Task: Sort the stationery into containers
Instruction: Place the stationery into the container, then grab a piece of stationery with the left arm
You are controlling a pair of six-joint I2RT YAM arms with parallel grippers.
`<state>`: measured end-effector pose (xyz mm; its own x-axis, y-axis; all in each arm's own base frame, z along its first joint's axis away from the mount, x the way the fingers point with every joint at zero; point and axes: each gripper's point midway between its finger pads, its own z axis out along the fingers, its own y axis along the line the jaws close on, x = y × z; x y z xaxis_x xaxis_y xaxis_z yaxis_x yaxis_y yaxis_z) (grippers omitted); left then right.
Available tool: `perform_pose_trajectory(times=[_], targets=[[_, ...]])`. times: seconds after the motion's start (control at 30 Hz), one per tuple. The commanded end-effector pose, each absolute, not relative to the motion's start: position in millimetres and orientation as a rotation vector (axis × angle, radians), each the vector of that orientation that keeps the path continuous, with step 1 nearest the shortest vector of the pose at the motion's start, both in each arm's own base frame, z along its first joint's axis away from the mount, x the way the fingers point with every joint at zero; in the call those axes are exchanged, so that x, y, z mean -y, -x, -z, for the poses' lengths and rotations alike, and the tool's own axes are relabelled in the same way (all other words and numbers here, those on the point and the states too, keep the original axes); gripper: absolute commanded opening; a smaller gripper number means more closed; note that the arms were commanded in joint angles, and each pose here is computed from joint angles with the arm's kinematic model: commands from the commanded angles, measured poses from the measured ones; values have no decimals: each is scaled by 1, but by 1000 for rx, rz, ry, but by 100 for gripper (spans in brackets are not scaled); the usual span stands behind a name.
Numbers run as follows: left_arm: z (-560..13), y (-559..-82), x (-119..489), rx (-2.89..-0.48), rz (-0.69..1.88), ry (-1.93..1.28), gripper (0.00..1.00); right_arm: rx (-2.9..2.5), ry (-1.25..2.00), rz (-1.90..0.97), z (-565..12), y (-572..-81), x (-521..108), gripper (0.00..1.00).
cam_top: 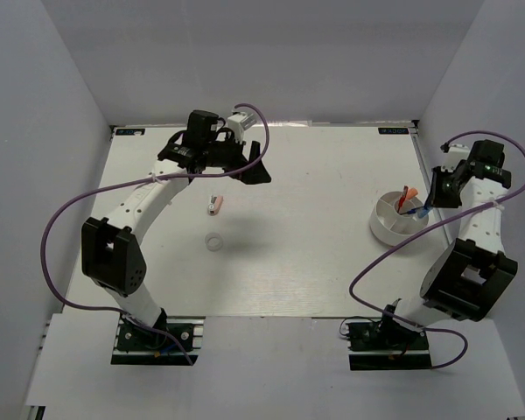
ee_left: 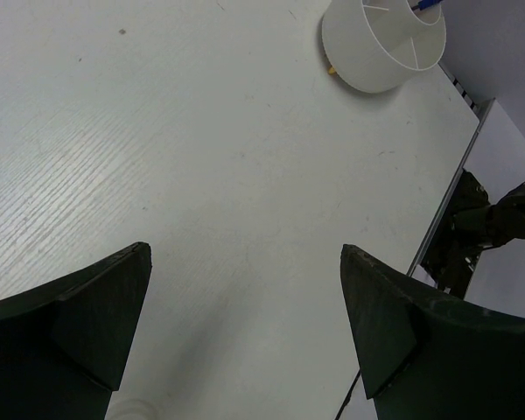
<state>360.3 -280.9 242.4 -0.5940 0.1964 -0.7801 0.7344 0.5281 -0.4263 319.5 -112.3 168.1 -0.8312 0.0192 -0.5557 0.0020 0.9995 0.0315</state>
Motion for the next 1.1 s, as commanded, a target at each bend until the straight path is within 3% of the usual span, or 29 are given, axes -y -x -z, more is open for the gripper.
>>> perform_pose_trajectory(times=[0.0,0.2,0.27,0.47,0.7,0.97,1.07], targets=[[-260,-356,285,-2026,1035,-775,98,-2519,-8,-44,-169,-326,114,11],[-260,-357,280,-2036,998,-749,98,-2519,-7,-60,-169,-328,113,43],[-261,-357,280,-2034,995,-747,98,-2503,-3,-52,-176,-331,113,49],[-268,-364,272,-2041,959,-670,98,-2432,22,-84,-216,-340,108,51],[-278,-385,238,-2101,794,-493,98,-2259,139,-193,-301,-349,74,42],[-208,-385,156,-2344,424,-425,98,-2209,309,-291,-341,-370,25,40],[-181,-378,128,-2446,318,-475,92,-2203,408,-360,-340,-373,-3,41]])
